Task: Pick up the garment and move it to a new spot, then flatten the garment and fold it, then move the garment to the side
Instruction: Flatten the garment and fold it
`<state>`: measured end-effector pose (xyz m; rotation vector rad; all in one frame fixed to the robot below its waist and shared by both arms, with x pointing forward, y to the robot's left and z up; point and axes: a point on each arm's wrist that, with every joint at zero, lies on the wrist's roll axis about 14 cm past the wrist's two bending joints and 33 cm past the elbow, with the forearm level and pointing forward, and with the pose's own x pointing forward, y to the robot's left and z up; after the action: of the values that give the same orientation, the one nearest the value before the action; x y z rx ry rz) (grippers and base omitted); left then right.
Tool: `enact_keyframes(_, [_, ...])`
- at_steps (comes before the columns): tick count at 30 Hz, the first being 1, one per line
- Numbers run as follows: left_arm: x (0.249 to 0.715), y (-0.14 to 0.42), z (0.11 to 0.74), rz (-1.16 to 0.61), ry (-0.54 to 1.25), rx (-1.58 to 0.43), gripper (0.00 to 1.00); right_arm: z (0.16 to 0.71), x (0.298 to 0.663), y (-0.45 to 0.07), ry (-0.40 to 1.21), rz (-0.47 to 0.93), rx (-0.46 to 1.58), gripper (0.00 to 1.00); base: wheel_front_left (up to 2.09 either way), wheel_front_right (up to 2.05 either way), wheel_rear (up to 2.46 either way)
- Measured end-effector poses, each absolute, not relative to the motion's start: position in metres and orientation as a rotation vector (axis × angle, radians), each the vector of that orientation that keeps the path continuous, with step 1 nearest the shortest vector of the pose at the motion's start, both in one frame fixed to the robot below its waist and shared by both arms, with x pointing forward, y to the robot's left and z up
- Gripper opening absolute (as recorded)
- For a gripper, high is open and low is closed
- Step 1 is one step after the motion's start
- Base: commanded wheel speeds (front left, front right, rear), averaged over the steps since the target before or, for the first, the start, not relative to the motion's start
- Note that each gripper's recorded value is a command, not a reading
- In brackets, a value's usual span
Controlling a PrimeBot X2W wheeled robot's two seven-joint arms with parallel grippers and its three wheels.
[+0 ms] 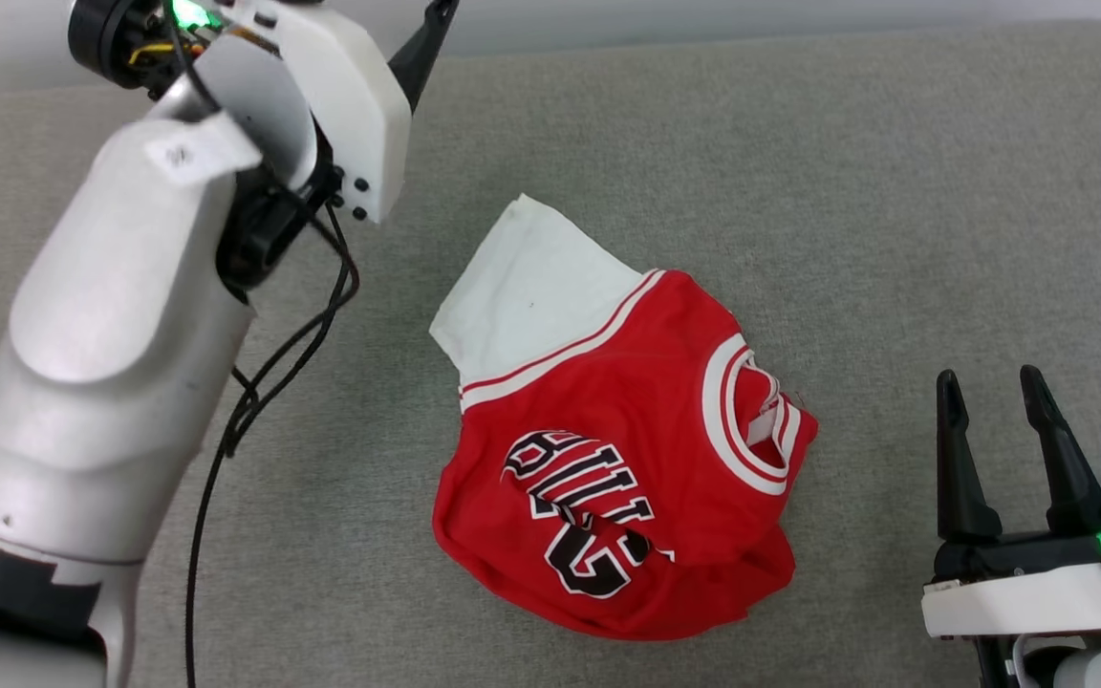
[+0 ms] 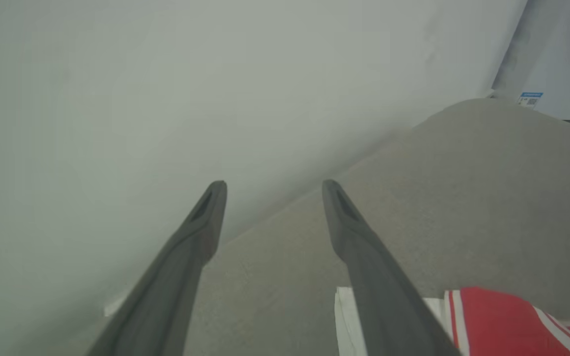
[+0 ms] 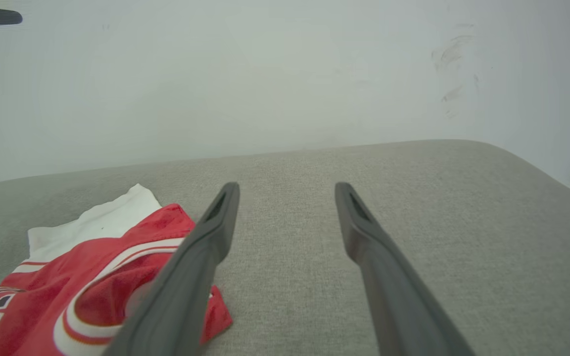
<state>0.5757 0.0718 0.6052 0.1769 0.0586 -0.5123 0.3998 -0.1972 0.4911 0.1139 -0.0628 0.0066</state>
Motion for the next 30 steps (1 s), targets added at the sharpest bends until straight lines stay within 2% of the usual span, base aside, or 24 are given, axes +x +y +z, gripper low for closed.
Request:
enact_keyframes(7, [0.580,0.056,0.534,-0.616,0.472,0.215,1.00,0.481,0.407,-0.205,-0.039,-0.019,0.114,1.00,0.00,0.00,0.00])
enact_keyframes(16, [0.549,0.048,0.438,-0.732,0.907,0.323,1.00,0.466,0.414,-0.215,-0.004,-0.049,0.112,1.00,0.00,0.00,0.00])
enact_keyframes(18, [0.532,0.052,0.396,-0.766,1.056,0.393,1.00,0.461,0.419,-0.219,0.005,-0.060,0.109,1.00,0.00,0.00,0.00])
enact_keyframes(25, [0.518,0.055,0.372,-0.809,1.138,0.451,1.00,0.458,0.420,-0.224,0.013,-0.073,0.104,1.00,0.00,0.00,0.00])
enact_keyframes(26, [0.516,0.055,0.372,-0.814,1.136,0.447,0.23,0.458,0.420,-0.225,0.013,-0.075,0.104,1.00,0.00,0.00,0.00])
enact_keyframes(27, [0.516,0.055,0.373,-0.818,1.129,0.443,0.00,0.459,0.420,-0.225,0.010,-0.076,0.104,1.00,0.00,0.00,0.00])
enact_keyframes(30, [0.514,0.049,0.380,-0.835,1.078,0.410,0.00,0.461,0.421,-0.223,0.002,-0.071,0.106,1.00,0.00,0.00,0.00])
